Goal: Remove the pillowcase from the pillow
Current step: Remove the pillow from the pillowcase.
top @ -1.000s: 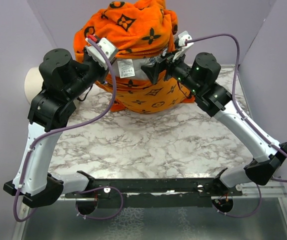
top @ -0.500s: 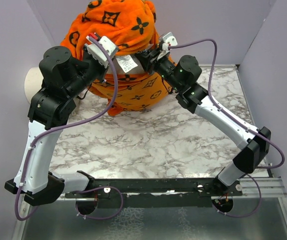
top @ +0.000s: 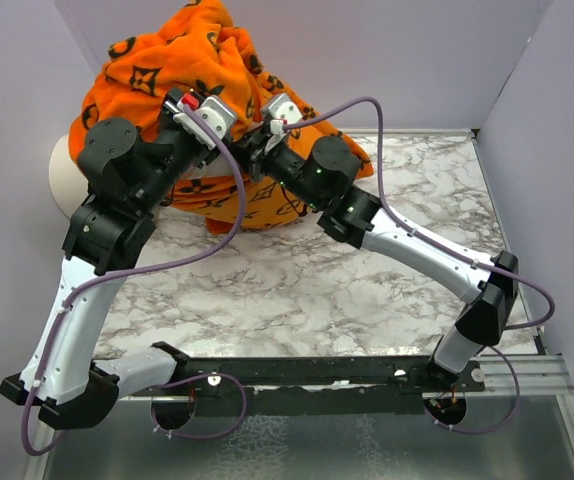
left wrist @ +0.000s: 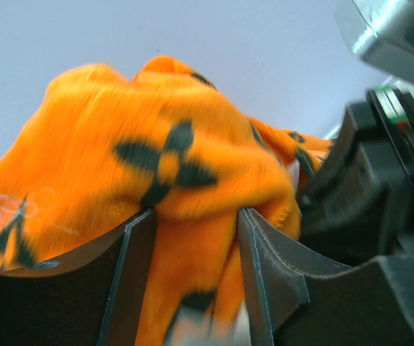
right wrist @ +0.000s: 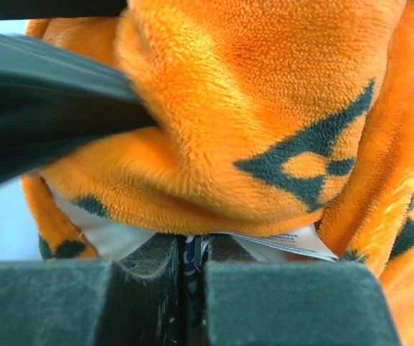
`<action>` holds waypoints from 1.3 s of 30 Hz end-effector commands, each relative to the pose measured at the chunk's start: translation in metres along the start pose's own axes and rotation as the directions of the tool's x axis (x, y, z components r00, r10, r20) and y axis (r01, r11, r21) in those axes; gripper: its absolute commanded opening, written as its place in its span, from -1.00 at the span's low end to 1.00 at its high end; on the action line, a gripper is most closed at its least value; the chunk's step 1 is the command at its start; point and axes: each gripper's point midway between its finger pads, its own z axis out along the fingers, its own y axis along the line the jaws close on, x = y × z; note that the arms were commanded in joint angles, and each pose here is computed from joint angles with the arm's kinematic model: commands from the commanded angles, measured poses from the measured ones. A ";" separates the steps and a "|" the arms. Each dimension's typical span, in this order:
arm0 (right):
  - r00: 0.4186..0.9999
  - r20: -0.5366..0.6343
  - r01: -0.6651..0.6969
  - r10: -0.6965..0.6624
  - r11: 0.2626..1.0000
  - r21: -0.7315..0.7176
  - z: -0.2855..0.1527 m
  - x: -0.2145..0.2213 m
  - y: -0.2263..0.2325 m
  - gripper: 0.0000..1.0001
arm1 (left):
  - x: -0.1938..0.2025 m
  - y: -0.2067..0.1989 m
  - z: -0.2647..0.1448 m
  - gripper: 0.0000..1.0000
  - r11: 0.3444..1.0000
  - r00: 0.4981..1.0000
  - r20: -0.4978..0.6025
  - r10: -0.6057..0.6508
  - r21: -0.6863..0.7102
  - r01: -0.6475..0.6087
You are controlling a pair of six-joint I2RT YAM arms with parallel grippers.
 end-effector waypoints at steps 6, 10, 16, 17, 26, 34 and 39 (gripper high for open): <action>0.994 0.090 -0.064 0.055 0.994 0.094 -0.001 -0.062 0.009 -0.99 | 0.012 0.005 -0.013 0.19 0.979 0.979 -0.011 0.202 -0.036 -0.202; 0.996 0.070 -0.059 0.051 0.991 0.124 0.001 -0.058 0.005 -0.99 | 0.001 -0.006 -0.037 0.39 0.985 0.985 0.027 0.171 0.029 -0.172; 0.995 0.044 -0.099 0.095 0.988 0.115 0.006 -0.056 0.008 -0.98 | 0.002 -0.031 -0.055 0.48 0.977 0.989 0.035 0.145 0.153 -0.149; 0.993 0.044 -0.109 0.105 0.988 0.111 0.007 -0.057 0.009 -0.98 | 0.010 -0.033 -0.053 0.48 0.973 0.986 0.013 0.163 0.165 -0.163; 0.989 0.024 -0.147 0.146 0.984 0.097 0.005 -0.058 0.020 -0.99 | 0.036 -0.024 -0.024 0.48 0.965 0.968 -0.047 0.245 0.105 -0.239; 0.983 0.026 -0.183 0.182 0.981 0.059 -0.005 -0.055 0.028 -0.98 | 0.037 0.039 -0.007 0.08 0.896 0.938 -0.094 0.333 -0.277 -0.346; 0.979 0.032 -0.203 0.203 0.979 0.019 -0.011 -0.048 0.035 -0.98 | 0.003 0.056 -0.015 -0.19 0.873 0.943 0.021 0.332 -0.385 -0.299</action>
